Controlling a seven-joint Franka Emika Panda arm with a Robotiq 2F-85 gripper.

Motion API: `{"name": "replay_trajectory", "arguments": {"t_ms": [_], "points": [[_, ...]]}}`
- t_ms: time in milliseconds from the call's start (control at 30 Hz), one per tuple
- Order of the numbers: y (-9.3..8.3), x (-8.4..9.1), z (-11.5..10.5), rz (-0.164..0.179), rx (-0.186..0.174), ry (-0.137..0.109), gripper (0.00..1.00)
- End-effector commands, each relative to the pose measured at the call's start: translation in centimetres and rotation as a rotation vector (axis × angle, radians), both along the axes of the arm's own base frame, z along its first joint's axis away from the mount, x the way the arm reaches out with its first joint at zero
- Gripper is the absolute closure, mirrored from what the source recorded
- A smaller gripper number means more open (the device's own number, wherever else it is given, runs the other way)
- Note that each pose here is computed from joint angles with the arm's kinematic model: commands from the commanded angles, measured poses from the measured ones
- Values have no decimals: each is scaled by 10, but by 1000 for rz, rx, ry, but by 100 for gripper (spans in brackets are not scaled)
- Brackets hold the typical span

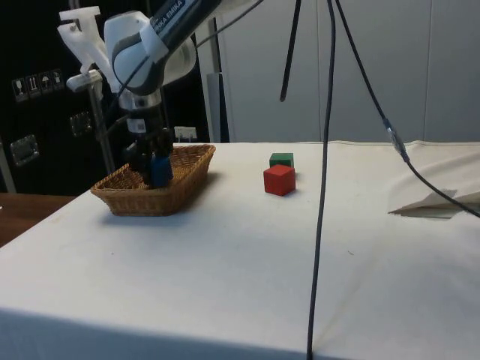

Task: Pick up the blue cube and place it into the basket.

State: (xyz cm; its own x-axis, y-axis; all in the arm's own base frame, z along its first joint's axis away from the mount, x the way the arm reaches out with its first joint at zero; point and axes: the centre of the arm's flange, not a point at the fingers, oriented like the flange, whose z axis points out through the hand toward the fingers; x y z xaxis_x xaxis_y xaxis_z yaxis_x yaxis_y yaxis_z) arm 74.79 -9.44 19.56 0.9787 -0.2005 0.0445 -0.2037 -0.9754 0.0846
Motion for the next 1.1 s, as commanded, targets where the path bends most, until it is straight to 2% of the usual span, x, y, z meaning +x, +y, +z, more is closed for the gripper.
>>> {"name": "replay_trajectory", "arguments": {"t_ms": [0,467,533,567,700,733,767,800,1067], "points": [[-1,2,-2,-4,6,-2,99],[-1,3,-5,-6,8,-5,99],[-1,3,-5,-5,7,-5,87],[-1,3,-5,-4,7,-5,69],[-1,3,-4,-4,5,-4,29],[-1,3,-5,-4,7,-4,29],[-1,3,-5,-4,7,-4,19],[-1,3,-5,-4,7,-5,2],[-1,3,-4,-4,7,-5,0]]}}
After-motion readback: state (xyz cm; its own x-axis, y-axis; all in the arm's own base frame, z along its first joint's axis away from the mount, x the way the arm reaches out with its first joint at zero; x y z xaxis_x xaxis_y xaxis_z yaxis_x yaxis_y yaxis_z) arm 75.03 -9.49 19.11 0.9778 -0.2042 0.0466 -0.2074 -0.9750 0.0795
